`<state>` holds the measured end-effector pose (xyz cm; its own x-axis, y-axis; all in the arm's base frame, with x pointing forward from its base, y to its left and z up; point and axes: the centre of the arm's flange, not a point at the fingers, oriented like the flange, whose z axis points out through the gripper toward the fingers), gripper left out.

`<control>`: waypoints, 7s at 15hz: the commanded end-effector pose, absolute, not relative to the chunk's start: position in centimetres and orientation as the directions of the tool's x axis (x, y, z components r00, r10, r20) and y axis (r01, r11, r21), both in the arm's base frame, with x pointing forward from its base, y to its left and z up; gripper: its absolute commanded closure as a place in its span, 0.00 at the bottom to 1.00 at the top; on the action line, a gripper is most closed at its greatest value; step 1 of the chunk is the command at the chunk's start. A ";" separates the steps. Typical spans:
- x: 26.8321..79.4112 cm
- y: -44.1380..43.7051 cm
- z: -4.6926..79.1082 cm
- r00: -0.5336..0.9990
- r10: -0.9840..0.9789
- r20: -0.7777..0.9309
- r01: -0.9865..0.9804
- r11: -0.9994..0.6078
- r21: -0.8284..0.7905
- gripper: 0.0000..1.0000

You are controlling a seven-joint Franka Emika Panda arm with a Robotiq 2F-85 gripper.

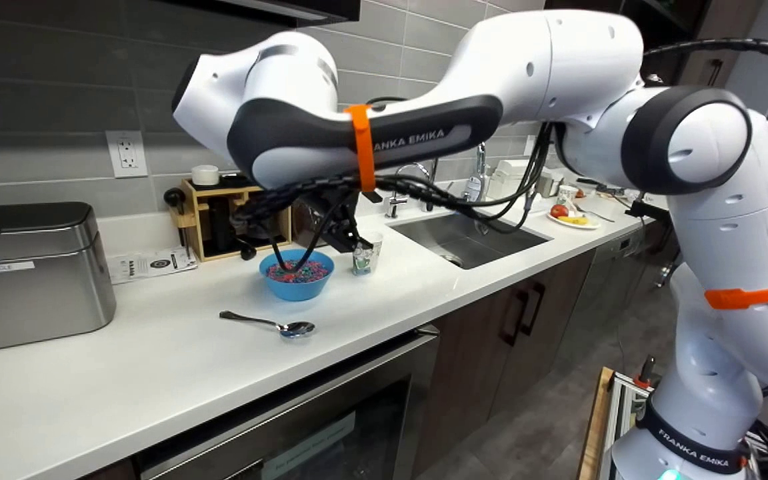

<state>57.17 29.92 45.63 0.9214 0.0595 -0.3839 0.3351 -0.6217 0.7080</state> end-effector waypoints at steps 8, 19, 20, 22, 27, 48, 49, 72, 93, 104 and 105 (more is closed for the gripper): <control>61.3 31.3 41.9 0.941 0.075 -0.329 0.307 -0.592 0.745 0.00; 63.6 37.5 38.8 0.973 0.228 -0.023 0.138 -0.502 0.854 0.00; 63.8 38.3 38.1 0.970 0.243 0.009 0.119 -0.508 0.853 0.00; 64.1 39.4 36.6 0.964 0.257 0.067 0.082 -0.527 0.846 0.00; 65.4 39.7 32.8 0.950 0.248 0.191 -0.012 -0.582 0.813 0.00; 66.7 39.8 26.1 0.927 0.374 0.003 0.279 -0.698 0.660 0.00; 66.7 39.5 25.9 0.929 0.369 -0.008 0.279 -0.687 0.671 0.00; 66.5 38.3 23.1 0.936 0.351 0.027 0.226 -0.657 0.719 0.11; 66.3 36.2 22.6 0.903 0.425 0.066 0.326 -0.776 0.539 0.20; 65.8 35.7 23.0 0.871 0.488 0.050 0.422 -0.797 0.432 0.57; 65.6 35.8 23.1 0.868 0.495 0.049 0.431 -0.797 0.423 0.64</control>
